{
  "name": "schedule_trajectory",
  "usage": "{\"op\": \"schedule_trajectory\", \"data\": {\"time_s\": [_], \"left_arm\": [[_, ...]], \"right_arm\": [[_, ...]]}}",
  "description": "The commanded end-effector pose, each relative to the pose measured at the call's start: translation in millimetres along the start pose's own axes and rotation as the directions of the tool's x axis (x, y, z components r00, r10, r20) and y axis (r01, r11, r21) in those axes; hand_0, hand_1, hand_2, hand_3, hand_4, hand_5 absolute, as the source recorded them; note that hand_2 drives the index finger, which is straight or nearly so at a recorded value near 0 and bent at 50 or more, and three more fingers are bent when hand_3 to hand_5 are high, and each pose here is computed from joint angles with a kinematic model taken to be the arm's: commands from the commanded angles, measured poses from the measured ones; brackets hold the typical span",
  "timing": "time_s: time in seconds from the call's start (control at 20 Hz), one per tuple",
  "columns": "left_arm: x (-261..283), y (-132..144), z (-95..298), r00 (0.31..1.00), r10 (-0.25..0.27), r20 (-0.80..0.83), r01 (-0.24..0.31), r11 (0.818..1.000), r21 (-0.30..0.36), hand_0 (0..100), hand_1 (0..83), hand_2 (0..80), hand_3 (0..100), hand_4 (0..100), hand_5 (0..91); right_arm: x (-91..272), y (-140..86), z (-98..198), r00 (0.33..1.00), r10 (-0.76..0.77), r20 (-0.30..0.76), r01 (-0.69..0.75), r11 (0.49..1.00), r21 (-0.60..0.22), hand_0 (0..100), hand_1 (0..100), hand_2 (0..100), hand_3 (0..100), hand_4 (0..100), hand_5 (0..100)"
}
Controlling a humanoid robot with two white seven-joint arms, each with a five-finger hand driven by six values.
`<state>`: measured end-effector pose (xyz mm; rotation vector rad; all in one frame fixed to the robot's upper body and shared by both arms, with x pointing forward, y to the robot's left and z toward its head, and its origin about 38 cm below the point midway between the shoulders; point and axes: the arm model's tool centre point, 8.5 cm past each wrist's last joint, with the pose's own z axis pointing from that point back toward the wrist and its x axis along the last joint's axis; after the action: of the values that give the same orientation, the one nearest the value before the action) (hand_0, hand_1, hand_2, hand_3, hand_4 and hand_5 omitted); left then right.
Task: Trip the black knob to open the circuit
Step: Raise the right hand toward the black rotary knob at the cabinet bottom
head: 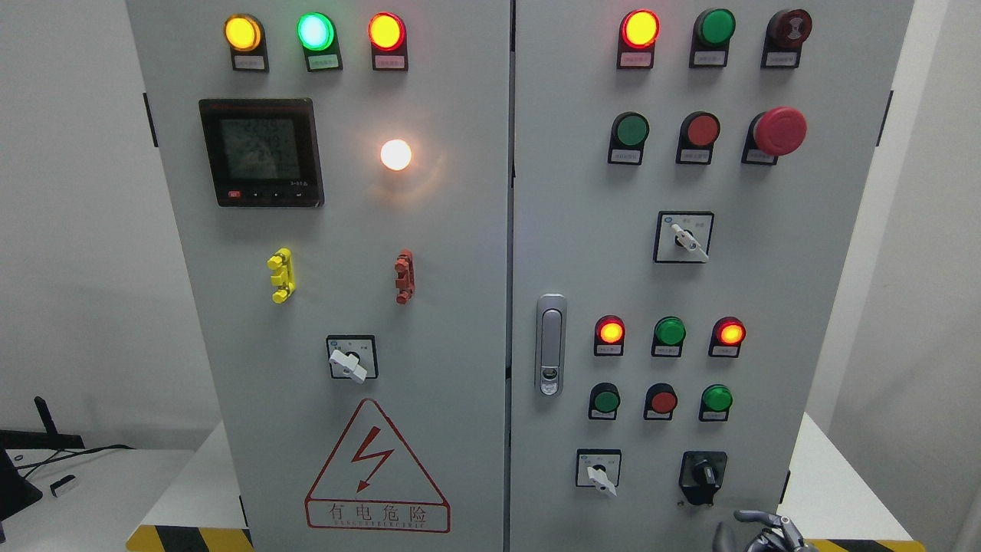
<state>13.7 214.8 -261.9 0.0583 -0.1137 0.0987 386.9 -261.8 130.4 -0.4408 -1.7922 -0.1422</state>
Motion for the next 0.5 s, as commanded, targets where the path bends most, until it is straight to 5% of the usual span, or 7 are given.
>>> {"op": "schedule_trajectory", "data": {"time_s": [0.0, 0.45], "left_arm": [[0.0, -0.2, 0.0, 1.000, 0.005, 0.000, -0.005, 1.000, 0.001, 12, 38.9, 0.0, 0, 0, 0.0], [0.1, 0.7, 0.0, 1.000, 0.005, 0.001, -0.005, 1.000, 0.002, 12, 38.9, 0.0, 0, 0, 0.0]], "right_arm": [[2.5, 5.3, -5.1, 1.000, -0.007, 0.004, 0.007, 1.000, 0.007, 42, 77, 49, 93, 100, 100], [5.9, 10.0, -6.6, 1.000, -0.012, 0.012, 0.011, 0.999, 0.038, 43, 76, 48, 93, 100, 100]]}}
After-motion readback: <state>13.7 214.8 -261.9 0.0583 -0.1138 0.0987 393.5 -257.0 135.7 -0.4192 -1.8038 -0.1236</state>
